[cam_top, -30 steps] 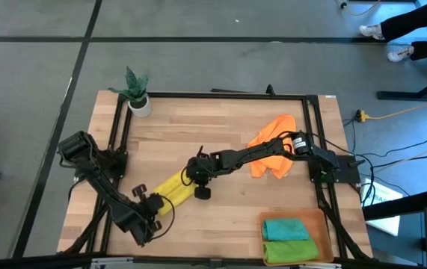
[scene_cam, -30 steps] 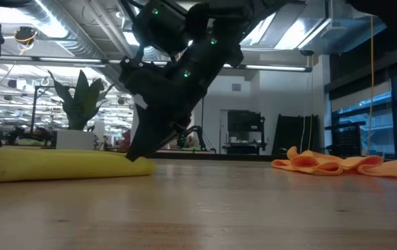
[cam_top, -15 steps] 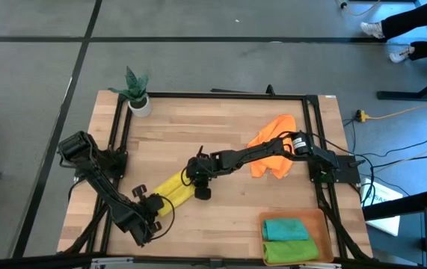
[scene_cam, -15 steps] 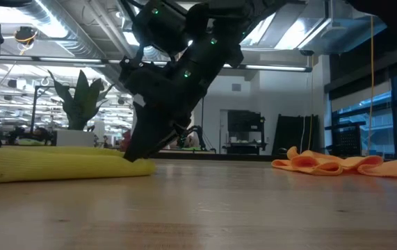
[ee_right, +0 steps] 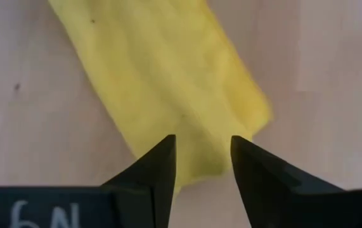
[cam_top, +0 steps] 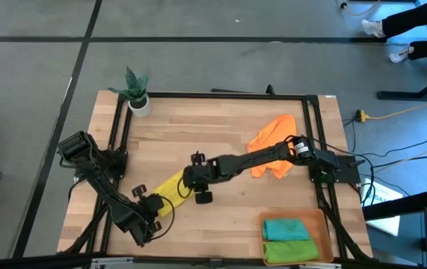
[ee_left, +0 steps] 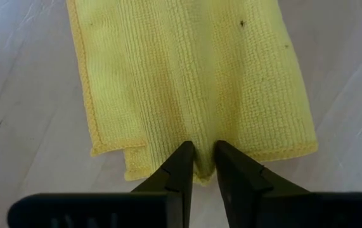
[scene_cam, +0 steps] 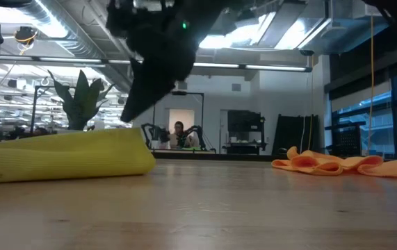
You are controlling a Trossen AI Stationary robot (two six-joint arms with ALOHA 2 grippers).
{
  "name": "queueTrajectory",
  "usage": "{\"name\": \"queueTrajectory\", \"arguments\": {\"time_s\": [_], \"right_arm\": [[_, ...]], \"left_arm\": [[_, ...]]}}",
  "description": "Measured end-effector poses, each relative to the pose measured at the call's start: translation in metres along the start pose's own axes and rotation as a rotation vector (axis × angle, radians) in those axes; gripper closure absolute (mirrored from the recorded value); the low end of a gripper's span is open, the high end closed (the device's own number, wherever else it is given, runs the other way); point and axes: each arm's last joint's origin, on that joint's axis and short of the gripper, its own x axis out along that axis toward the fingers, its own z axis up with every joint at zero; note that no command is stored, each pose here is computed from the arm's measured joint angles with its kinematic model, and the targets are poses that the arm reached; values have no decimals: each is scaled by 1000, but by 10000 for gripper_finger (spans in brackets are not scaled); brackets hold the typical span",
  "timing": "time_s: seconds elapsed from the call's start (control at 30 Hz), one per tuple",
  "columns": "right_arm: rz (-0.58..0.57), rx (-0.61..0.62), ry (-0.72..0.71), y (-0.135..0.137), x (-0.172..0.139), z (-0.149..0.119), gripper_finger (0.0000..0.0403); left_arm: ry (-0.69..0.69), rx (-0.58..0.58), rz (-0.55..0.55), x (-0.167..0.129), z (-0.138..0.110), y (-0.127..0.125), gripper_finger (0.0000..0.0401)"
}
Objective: Roll microfiber towels into tight, uniform cylinder then place into a basket
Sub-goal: Roll the yellow microfiber towel
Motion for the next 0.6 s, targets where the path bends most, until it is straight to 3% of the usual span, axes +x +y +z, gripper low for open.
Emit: {"name": "queueTrajectory", "arguments": {"time_s": [0.13,0.4,0.6], "right_arm": [[-57,-137,-8,17,-7,5,251],[100,-470,-134,49,23,-18,251],[65,-546,-212,53,38,-30,251]], "left_arm": [[-1,1,1,0,0,0,343],[-2,0,2,0,0,0,344],[-3,-2,0,0,0,0,344]]}}
